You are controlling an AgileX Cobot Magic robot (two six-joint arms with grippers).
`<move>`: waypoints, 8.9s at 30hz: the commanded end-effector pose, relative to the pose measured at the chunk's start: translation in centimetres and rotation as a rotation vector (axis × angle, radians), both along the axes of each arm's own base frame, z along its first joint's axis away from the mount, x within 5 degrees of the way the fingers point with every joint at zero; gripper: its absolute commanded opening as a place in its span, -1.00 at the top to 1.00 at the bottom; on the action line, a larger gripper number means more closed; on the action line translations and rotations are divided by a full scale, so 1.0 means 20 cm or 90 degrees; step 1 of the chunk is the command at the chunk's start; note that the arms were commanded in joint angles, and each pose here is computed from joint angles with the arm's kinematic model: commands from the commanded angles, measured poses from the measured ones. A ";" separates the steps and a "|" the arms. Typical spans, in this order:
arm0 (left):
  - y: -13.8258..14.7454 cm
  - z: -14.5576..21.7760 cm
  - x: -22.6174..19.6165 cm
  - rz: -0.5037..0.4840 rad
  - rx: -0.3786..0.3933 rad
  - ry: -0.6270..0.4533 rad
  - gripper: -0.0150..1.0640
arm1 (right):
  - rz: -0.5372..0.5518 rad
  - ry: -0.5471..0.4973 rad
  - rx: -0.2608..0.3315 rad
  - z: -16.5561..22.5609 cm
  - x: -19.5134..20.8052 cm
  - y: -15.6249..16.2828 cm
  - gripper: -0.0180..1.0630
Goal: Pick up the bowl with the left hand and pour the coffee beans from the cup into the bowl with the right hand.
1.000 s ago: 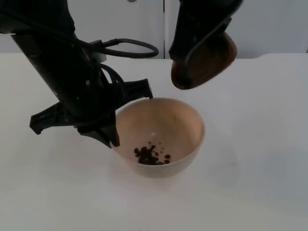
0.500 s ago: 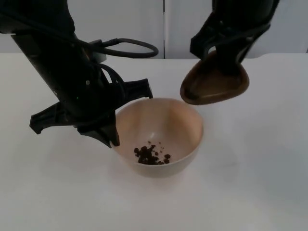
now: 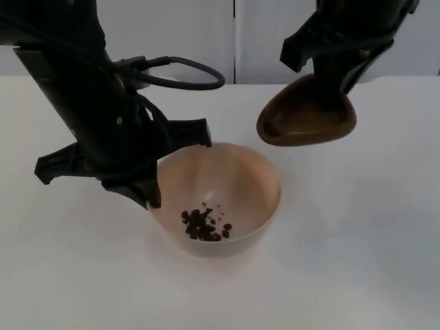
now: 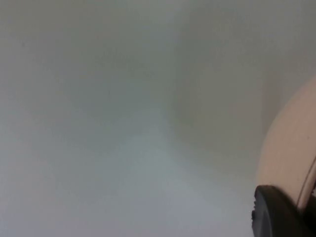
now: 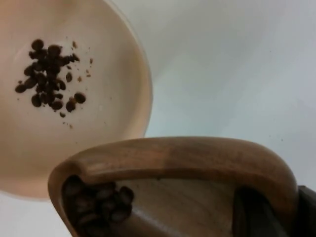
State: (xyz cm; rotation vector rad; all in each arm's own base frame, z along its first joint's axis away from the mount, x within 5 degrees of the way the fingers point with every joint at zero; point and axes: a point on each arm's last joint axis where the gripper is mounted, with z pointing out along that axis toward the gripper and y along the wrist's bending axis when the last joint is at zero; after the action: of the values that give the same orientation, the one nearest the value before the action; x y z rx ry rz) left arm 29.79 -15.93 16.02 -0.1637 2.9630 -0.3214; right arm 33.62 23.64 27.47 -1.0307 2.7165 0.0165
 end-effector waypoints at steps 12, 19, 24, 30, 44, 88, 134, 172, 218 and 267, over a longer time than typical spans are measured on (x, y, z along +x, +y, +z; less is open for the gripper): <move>0.14 -0.01 0.06 0.021 0.027 -0.024 0.98 | -0.090 0.012 0.051 -0.11 0.14 -0.23 0.97; 0.17 -0.04 0.09 0.024 0.033 -0.024 0.98 | -0.138 0.020 0.044 -0.29 0.16 -0.38 0.97; 0.16 -0.13 0.09 0.038 0.029 0.009 0.98 | -0.170 0.013 0.050 -0.42 0.15 -0.46 0.97; 0.16 -0.20 0.10 0.037 0.038 0.022 0.98 | -0.182 0.006 0.052 -0.53 0.12 -0.48 0.97; 0.16 -0.23 0.10 0.036 0.043 0.032 0.98 | -0.200 0.075 0.018 -0.83 0.14 -0.47 0.97; 0.16 -0.24 0.09 -0.019 0.052 0.040 -0.14 | -0.212 0.084 0.015 -0.85 0.14 -0.47 0.96; 0.50 1.27 -0.86 -0.165 -0.075 -0.580 -0.27 | -0.197 -0.054 0.094 -0.11 -0.03 -0.53 -0.29; 0.67 0.98 -1.26 -0.191 -0.032 -0.679 -0.27 | -0.191 -0.373 0.311 0.40 -1.09 -0.93 -0.29; 0.78 0.58 -1.52 -0.183 -0.017 -0.600 -0.27 | -0.171 -0.461 0.339 0.06 -1.73 -1.19 -0.29; 0.78 0.57 -1.52 -0.207 0.007 -0.599 -0.67 | -0.175 -0.446 0.332 0.03 -1.72 -1.19 -0.70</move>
State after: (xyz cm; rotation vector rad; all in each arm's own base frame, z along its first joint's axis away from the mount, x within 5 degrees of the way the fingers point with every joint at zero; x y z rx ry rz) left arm -0.62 -0.37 27.66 0.3680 2.0382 -0.3110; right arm -0.76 -0.03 28.04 -0.4026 2.0227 0.2570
